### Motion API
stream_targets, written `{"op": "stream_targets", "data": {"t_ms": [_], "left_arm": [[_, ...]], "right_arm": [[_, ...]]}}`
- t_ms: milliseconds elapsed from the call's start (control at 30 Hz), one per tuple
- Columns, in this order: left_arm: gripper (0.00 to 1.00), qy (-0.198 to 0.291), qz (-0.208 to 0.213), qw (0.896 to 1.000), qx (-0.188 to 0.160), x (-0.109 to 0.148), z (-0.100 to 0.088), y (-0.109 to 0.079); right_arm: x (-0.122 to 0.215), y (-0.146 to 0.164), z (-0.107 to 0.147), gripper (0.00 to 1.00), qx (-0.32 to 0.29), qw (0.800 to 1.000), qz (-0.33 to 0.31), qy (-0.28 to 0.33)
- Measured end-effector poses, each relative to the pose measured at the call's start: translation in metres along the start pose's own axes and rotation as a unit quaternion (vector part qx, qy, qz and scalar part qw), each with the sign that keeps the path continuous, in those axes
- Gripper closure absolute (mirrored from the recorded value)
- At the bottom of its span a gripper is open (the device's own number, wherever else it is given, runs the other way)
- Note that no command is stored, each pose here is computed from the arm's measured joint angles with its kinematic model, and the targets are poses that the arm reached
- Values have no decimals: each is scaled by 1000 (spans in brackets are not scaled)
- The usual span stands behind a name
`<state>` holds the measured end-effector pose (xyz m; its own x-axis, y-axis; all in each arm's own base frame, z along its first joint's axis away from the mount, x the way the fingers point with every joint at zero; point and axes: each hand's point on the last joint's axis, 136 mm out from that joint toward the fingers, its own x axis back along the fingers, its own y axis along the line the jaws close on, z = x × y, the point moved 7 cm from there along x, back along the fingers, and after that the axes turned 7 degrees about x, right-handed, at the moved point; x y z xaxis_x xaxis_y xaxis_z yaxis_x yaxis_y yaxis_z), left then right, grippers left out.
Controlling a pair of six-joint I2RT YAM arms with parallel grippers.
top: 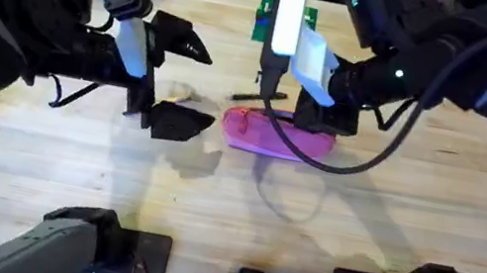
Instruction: Unzip the bag, pick up the pens from the table one at a time and place them inside, then zip the bag closed.
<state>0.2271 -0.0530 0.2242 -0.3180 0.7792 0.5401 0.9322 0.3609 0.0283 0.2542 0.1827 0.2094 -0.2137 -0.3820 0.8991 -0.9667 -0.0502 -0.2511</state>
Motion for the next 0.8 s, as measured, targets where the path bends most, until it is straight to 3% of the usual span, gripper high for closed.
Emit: {"op": "stream_targets", "data": {"t_ms": [800], "left_arm": [[7,0,0,1000,0,0,0,0]], "right_arm": [[-53,-5,6,971,-13,998,-59,7]]}}
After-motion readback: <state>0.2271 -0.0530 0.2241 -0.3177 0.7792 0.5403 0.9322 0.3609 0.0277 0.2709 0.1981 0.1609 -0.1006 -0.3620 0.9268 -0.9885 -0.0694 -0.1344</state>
